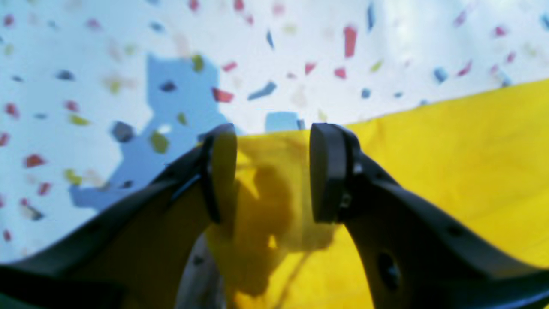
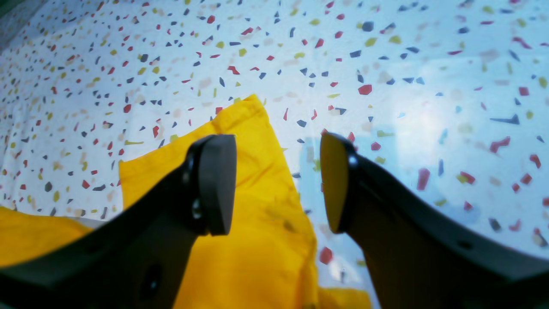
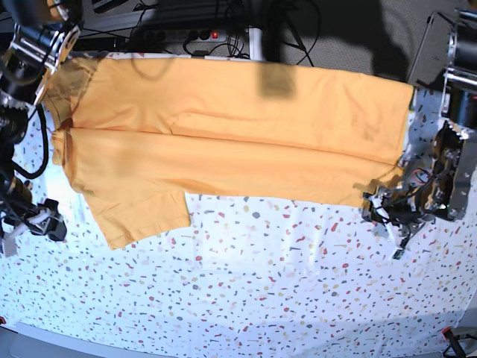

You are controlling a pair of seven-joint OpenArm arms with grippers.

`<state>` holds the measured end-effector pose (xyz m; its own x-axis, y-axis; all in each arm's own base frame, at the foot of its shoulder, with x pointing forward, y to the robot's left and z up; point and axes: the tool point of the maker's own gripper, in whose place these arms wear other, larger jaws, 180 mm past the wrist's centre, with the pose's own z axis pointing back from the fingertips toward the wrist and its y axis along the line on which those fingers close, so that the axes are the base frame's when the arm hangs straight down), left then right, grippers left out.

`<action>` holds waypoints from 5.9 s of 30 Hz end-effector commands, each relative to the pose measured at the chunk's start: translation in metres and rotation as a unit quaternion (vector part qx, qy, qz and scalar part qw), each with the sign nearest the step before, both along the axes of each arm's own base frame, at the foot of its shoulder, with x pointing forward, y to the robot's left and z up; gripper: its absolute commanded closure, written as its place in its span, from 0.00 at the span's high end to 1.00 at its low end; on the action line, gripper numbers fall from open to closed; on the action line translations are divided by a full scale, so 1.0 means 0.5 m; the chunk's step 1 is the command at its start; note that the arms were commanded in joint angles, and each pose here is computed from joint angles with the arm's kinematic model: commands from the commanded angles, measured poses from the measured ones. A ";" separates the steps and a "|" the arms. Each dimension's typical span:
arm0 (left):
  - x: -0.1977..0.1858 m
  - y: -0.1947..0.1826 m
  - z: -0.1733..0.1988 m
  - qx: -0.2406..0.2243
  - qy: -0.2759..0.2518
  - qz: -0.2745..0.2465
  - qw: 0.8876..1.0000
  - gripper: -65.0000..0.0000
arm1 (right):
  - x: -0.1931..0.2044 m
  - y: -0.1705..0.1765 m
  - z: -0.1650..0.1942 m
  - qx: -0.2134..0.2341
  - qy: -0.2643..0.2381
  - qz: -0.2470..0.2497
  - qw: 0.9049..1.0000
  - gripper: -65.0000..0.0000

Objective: Fold the T-shirt properly
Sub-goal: 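Open both grippers and release the folded shirt edge, then grasp the sleeve end with the right gripper and tuck it inward, then grasp both short ends of the folded strip with both grippers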

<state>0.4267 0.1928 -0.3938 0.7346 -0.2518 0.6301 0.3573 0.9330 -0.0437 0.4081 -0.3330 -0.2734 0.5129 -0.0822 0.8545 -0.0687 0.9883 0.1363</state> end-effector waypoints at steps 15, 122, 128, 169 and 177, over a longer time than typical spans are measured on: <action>0.020 0.072 -0.039 0.053 0.043 0.038 0.997 0.33 | 0.069 0.103 -0.001 -0.043 0.013 0.090 0.995 0.48; -0.234 0.021 0.133 0.233 -0.047 -0.074 0.969 0.00 | -0.428 0.095 0.036 -0.090 0.072 0.058 0.992 0.00; -0.273 0.025 0.097 0.240 -0.027 -0.081 0.967 0.00 | -0.437 0.110 0.023 -0.064 0.066 0.045 0.995 0.00; -0.229 0.074 0.145 0.329 -0.109 -0.053 0.936 0.00 | -0.376 0.104 0.060 -0.068 -0.016 0.000 0.998 0.00; -0.205 0.049 0.169 0.297 -0.163 -0.048 0.940 0.00 | -0.371 0.059 0.039 -0.079 -0.024 -0.036 0.996 0.00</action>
<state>0.3162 0.2136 -0.3242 0.5107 -0.6778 0.5290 0.3749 0.7292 0.5724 0.2177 -0.3031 -0.2672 0.5100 -0.0080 0.8602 0.0154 0.9999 0.0002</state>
